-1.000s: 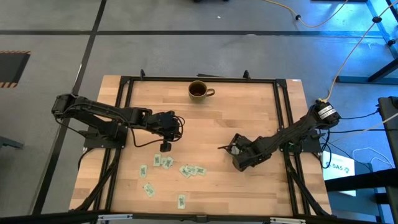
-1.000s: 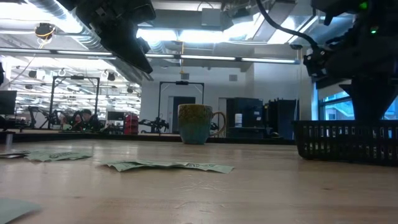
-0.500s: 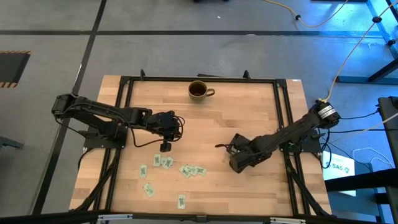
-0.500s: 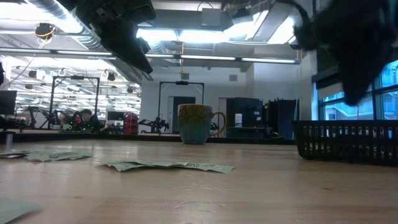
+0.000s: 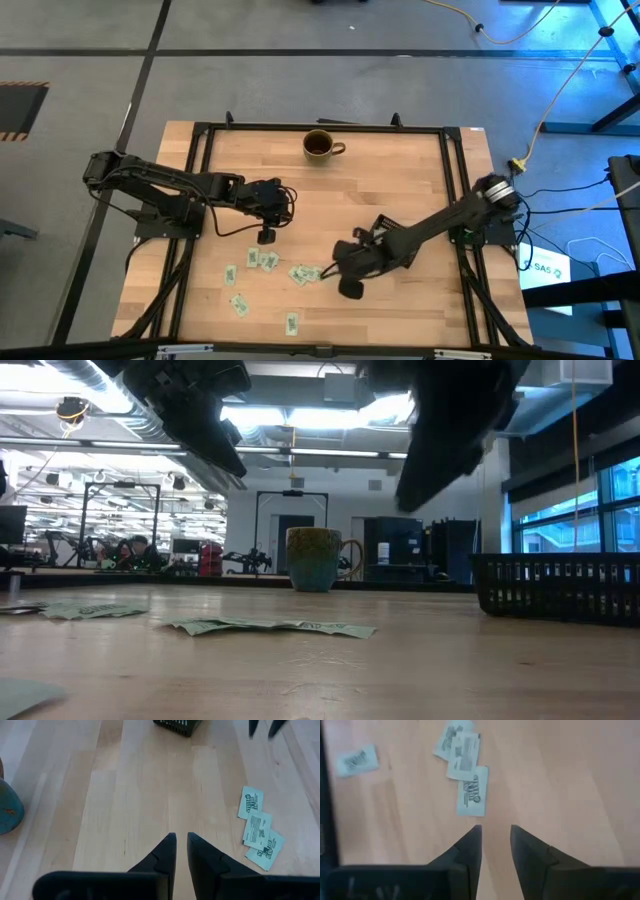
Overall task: Pick and place Stevia / Truvia into bins
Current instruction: Put the stevia packet into the black bin
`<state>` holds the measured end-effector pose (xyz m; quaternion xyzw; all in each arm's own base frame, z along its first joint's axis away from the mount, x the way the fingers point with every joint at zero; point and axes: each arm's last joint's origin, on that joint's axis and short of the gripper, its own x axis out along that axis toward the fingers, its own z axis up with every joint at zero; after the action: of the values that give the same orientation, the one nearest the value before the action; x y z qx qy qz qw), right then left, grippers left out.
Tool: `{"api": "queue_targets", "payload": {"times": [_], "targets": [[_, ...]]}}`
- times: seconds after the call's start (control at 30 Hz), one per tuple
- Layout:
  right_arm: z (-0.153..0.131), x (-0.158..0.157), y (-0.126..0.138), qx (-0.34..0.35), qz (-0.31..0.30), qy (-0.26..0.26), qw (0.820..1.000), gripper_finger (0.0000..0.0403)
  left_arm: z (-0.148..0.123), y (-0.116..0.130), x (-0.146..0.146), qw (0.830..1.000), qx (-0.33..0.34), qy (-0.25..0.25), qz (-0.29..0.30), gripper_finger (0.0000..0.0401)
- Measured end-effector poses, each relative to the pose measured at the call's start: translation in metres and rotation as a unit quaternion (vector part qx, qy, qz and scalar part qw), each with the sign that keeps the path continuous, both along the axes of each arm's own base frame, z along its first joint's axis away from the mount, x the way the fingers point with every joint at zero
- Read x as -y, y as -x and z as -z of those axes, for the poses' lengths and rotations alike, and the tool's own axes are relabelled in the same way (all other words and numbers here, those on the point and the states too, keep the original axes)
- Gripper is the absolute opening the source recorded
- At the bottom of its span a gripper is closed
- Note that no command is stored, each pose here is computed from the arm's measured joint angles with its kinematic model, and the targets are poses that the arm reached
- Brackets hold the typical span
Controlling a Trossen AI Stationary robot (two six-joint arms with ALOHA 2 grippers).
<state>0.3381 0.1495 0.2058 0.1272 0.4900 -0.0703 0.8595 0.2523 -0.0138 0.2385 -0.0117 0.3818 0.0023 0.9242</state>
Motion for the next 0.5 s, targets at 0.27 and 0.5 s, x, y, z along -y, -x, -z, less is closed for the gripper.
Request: {"api": "queue_targets", "payload": {"times": [0.27, 0.5], "targets": [[0.035, -0.014, -0.039, -0.029, -0.043, 0.038, 0.998, 0.0106, 0.000, 0.000, 0.000, 1.000, -0.001, 0.000, 0.000, 0.0038], [0.056, -0.019, -0.052, -0.048, -0.045, 0.047, 0.997, 0.0106, 0.000, 0.000, 0.000, 1.000, -0.001, 0.000, 0.000, 0.0042]]}}
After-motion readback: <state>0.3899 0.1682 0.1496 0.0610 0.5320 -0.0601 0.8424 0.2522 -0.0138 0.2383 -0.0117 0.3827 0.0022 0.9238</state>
